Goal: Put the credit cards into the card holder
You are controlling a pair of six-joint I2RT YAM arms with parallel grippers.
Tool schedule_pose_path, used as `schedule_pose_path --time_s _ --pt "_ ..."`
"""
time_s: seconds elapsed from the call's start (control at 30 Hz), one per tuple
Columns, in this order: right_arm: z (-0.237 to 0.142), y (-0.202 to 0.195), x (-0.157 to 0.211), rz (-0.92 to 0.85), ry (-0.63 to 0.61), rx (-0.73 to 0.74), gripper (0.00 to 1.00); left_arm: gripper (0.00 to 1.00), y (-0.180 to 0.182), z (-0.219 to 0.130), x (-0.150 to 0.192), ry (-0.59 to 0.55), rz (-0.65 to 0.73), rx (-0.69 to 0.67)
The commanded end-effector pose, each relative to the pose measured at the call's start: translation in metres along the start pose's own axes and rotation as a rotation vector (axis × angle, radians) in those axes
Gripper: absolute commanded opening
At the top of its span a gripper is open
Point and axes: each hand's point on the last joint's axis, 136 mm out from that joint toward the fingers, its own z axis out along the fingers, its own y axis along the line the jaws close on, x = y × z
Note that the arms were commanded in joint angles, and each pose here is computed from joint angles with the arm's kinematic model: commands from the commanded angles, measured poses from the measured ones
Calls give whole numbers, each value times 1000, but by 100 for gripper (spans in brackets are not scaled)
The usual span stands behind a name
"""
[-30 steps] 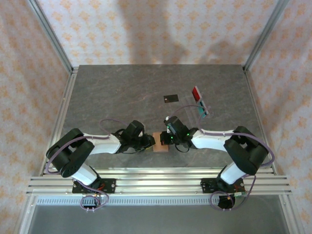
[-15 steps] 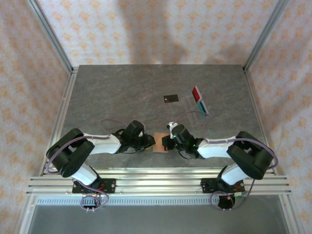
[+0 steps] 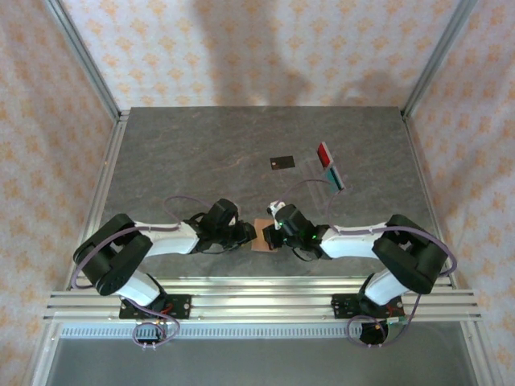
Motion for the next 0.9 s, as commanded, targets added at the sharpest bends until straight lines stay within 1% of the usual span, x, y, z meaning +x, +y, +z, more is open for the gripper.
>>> schedule_pose_path --time_s 0.0,0.1,0.2,0.33,0.5,0.63,0.77,0.8,0.87 --pt "-5 -16 42 -19 168 78 17 27 -11 -6 -5 -24 53 -7" --pt "-10 -10 30 -15 145 68 22 27 -13 -4 -5 -14 56 -3" --pt "-16 -5 17 -19 132 77 24 27 -12 -2 -4 -9 54 -6" --pt "-25 0 2 -19 116 81 32 27 -12 0 -5 -6 57 -9" --pt "-39 5 -11 -2 122 95 35 27 -13 1 -4 4 63 -10" --pt "-53 -5 -14 78 166 134 35 27 -15 2 -4 11 76 -15" --pt "-63 -15 -5 185 251 142 24 27 -17 2 -4 22 98 -26" --pt "-65 -15 -3 215 265 136 23 27 -16 3 -3 27 101 -36" --pt "-68 -18 0 258 286 142 23 27 -13 4 -3 25 106 -55"
